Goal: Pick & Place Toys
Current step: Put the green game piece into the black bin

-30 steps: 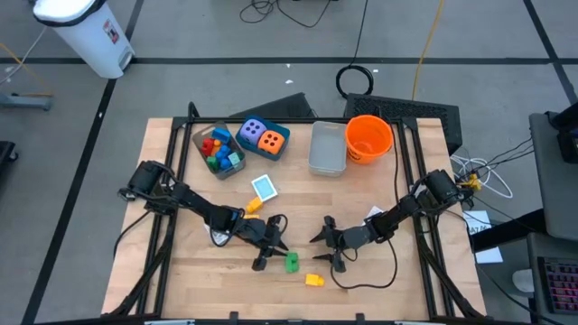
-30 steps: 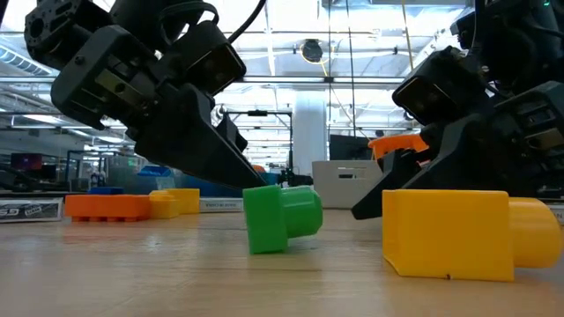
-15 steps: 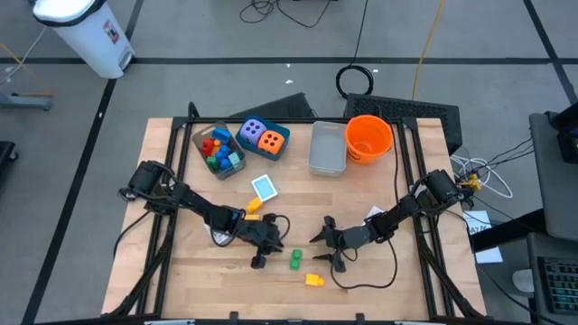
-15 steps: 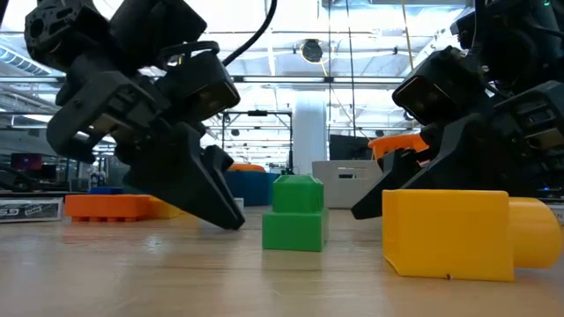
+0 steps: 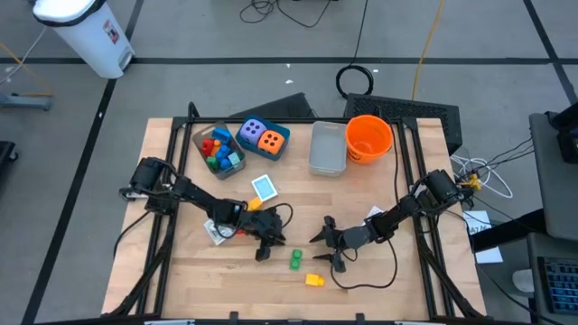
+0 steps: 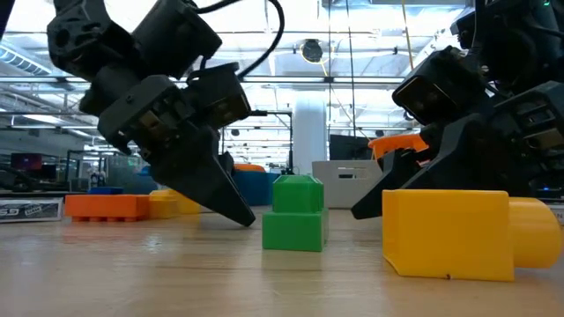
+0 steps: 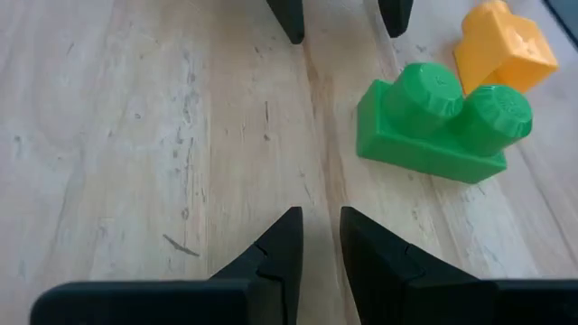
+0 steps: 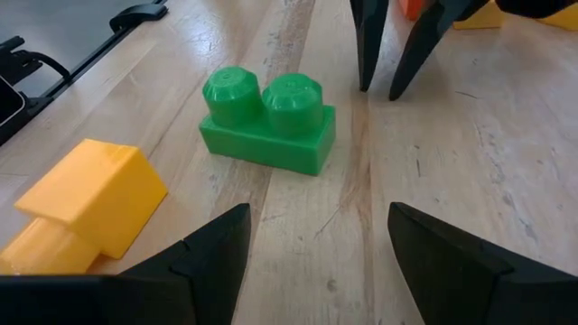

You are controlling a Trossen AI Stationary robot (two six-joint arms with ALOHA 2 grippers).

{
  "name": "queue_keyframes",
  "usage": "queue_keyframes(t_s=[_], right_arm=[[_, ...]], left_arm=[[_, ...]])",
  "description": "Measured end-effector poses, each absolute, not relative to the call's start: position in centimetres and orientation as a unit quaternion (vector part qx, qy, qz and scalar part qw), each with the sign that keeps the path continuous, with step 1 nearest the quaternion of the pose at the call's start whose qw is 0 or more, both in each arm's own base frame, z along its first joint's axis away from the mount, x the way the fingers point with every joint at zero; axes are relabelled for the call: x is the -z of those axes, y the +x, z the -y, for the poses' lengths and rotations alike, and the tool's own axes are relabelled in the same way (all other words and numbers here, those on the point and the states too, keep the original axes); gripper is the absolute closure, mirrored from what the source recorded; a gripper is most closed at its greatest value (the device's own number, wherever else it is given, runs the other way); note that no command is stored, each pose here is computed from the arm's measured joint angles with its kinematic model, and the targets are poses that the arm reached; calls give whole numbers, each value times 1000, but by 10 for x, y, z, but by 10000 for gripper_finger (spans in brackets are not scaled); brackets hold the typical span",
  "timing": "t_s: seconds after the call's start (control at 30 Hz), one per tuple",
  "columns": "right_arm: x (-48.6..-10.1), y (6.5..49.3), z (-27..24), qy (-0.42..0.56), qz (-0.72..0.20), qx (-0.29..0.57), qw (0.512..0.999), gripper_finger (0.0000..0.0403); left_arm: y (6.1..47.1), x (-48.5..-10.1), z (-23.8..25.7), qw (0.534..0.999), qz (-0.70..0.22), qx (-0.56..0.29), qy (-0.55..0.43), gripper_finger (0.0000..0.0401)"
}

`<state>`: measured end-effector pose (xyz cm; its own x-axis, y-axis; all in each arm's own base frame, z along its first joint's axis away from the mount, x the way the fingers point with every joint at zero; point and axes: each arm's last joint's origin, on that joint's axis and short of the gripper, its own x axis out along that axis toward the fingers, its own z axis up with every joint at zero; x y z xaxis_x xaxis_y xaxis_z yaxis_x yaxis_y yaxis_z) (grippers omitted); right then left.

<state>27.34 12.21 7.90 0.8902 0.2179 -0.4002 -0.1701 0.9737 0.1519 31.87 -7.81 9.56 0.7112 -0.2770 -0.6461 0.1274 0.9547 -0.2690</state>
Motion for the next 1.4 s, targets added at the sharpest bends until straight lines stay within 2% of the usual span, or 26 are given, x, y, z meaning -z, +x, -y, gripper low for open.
queue_keyframes(t_s=[0.17,0.4,0.53,0.67,0.83,1.03,1.2,1.4], right_arm=[[-79,273,-122,34,-210,-107,971,149],[-82,283,-113,54,-215,-190,956,149],[-88,296,-111,40,-211,-218,952,149],[-88,305,-111,29,-244,-228,942,149],[-86,304,-114,25,-273,-232,933,149],[-87,301,-121,46,-272,-290,916,149],[-87,300,-123,65,-280,-300,910,149],[-88,302,-123,53,-274,-304,911,180]], left_arm=[[320,-96,77,920,-360,113,-105,313],[320,-97,77,921,-356,120,-109,313],[321,-98,77,918,-351,135,-125,313],[321,-99,80,919,-342,160,-111,313],[322,-99,79,922,-338,163,-97,313],[323,-101,79,925,-329,165,-99,313],[324,-103,80,928,-319,168,-97,313],[324,-103,79,930,-318,158,-93,313]])
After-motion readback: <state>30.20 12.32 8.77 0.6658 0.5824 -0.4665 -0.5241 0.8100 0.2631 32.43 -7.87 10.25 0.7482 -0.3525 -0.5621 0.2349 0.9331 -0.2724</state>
